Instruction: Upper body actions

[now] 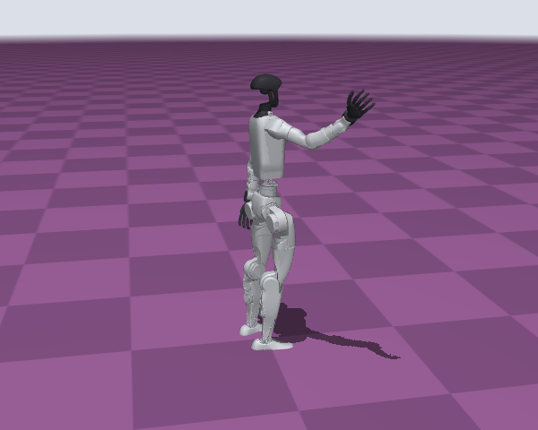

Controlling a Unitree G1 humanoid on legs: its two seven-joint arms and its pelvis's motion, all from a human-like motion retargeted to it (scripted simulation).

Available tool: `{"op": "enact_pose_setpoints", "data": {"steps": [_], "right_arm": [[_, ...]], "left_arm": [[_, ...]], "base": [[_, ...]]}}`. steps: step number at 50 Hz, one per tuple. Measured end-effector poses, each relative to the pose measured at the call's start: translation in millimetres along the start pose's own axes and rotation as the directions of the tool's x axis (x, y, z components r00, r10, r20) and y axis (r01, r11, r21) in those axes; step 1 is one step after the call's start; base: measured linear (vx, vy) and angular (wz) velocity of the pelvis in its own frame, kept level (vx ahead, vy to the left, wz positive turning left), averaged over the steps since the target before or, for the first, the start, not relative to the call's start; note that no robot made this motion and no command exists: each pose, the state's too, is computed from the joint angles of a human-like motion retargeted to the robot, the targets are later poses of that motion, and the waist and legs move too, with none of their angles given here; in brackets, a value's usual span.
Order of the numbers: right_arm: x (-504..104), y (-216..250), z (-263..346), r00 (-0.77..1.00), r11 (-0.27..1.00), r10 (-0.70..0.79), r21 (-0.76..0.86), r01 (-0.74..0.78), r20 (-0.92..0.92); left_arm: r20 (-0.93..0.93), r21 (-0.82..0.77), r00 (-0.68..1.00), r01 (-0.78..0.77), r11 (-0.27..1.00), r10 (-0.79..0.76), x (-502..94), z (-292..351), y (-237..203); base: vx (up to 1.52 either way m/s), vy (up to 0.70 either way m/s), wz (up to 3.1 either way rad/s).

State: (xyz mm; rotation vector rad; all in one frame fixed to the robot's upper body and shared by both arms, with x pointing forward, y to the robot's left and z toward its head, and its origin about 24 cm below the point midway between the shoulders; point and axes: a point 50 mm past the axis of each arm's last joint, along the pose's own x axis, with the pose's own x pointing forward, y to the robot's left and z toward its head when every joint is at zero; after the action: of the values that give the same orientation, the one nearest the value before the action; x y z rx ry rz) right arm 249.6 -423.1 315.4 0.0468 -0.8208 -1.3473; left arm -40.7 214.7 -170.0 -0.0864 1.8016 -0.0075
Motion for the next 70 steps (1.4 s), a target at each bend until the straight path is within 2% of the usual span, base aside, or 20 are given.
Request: {"op": "enact_pose_setpoints", "data": {"steps": [2, 5, 10, 14, 19, 23, 28, 31, 34, 38, 43, 45, 48, 52, 55, 58, 60, 62, 67, 70], "right_arm": [[-7.3, 7.4, 37.3, 0.961, 0.997, -0.067, -0.008, 0.072, 0.269], [-27.2, 33.1, 92.3, 0.826, 0.995, 0.076, -0.092, -0.030, 0.558], [-83.6, 55.0, 180.8, 0.353, 0.985, 0.170, -0.161, -0.056, 0.920], [-138.6, 56.2, 233.3, -0.050, 0.991, 0.133, -0.131, 0.036, 0.990], [-191.2, 38.9, 267.8, -0.356, 0.994, -0.095, 0.110, 0.023, 0.930], [-182.6, 47.0, 266.9, -0.314, 0.993, -0.116, 0.122, 0.000, 0.942], [-96.6, 57.8, 229.7, 0.088, 0.967, 0.033, -0.055, 0.250, 0.996], [-35.8, 46.0, 176.6, 0.469, 0.916, 0.071, -0.243, 0.318, 0.880], [10.0, 20.6, 118.3, 0.804, 0.883, 0.045, -0.400, 0.245, 0.592], [32.3, -14.0, 52.2, 0.982, 0.908, 0.040, -0.416, 0.042, 0.187], [7.2, -43.8, 11.7, 0.986, 0.973, 0.070, -0.230, -0.034, 0.151], [-17.4, -55.4, -3.1, 0.978, 0.968, 0.099, -0.244, -0.052, 0.184], [-73.1, -72.3, -34.9, 0.947, 0.886, 0.288, -0.414, -0.206, 0.145], [-174.7, -104.1, -95.4, 0.814, 0.619, 0.568, -0.590, -0.519, -0.119], [-267.7, -145.0, -143.7, 0.504, 0.211, 0.709, -0.534, -0.819, -0.493], [-353.1, -215.6, -170.0, 0.059, -0.250, 0.528, -0.221, -0.942, -0.847], [-395.4, -266.3, -168.7, -0.125, -0.446, 0.304, -0.025, -0.895, -0.944], [-424.8, -308.4, -158.2, -0.177, -0.541, 0.120, 0.085, -0.837, -0.977], [-452.6, -382.1, -118.7, -0.185, -0.561, -0.250, 0.298, -0.772, -0.950], [-439.6, -402.9, -110.3, -0.120, -0.439, -0.408, 0.309, -0.844, -0.905]], "left_arm": [[-0.014, -0.008, 1.000, 0.012, 1.000, -0.012, 0.9, -5.5, -1.9], [-0.030, 0.014, 0.999, 0.011, 1.000, -0.010, 0.7, -9.4, 0.5], [-0.020, 0.062, 0.999, -0.041, 0.997, 0.042, -2.7, -4.3, 14.0], [0.029, 0.050, 0.998, -0.059, 0.997, 0.058, -6.1, 11.0, 20.0], [0.127, 0.045, 0.990, -0.061, 0.997, 0.054, -10.5, 40.3, 18.3], [0.206, 0.076, 0.978, -0.037, 0.996, 0.021, -11.2, 62.6, 2.7], [0.253, 0.129, 0.968, -0.028, 0.991, -0.005, -11.8, 75.8, -9.9], [0.244, 0.150, 0.970, -0.040, 0.988, 0.002, -11.6, 73.6, -7.7], [0.218, 0.148, 0.976, -0.036, 0.988, 0.003, -9.9, 66.3, -6.4], [0.159, 0.102, 0.987, -0.009, 0.995, -0.007, -5.0, 47.4, -7.6], [0.052, 0.038, 0.998, 0.020, 0.999, -0.022, 1.5, 12.5, -9.8], [0.025, 0.015, 1.000, 0.002, 1.000, -0.002, 2.9, 0.2, -7.8], [0.000, -0.001, 1.000, -0.024, 1.000, 0.024, 3.9, -12.6, -3.8], [-0.011, -0.022, 1.000, -0.021, 1.000, 0.021, 4.1, -18.5, -1.5], [0.011, -0.034, 1.000, -0.008, 0.999, 0.008, 3.6, -12.5, -1.2], [0.057, -0.005, 0.998, -0.015, 1.000, 0.015, 2.1, 0.1, 1.6], [0.082, 0.027, 0.996, -0.032, 0.999, 0.030, 0.8, 7.5, 4.4], [0.097, 0.052, 0.995, -0.042, 0.998, 0.037, 0.4, 12.7, 3.2], [0.106, 0.112, 0.993, -0.066, 0.991, 0.054, 0.9, 19.2, -2.6], [0.088, -0.040, 0.930, -0.354, 0.935, 0.356, -5.5, 24.3, 19.1]], "base": [[-0.03, 0.04, -0.37], [-0.03, 0.02, -0.41], [-0.01, -0.05, -0.31], [-0.02, -0.03, -0.07], [0.00, 0.00, 0.00], [0.00, 0.01, 0.05], [0.03, 0.02, 0.26], [0.04, -0.01, 0.23], [0.00, 0.00, 0.00], [0.00, 0.00, 0.00], [0.03, 0.01, -0.18], [0.04, 0.02, -0.41], [0.05, 0.02, -0.39], [0.02, 0.00, -0.14], [0.00, 0.00, 0.00], [0.01, 0.00, 0.14], [0.04, -0.04, 0.26], [0.04, -0.01, 0.28], [0.02, 0.04, 0.21], [0.00, 0.07, 0.23]]}}
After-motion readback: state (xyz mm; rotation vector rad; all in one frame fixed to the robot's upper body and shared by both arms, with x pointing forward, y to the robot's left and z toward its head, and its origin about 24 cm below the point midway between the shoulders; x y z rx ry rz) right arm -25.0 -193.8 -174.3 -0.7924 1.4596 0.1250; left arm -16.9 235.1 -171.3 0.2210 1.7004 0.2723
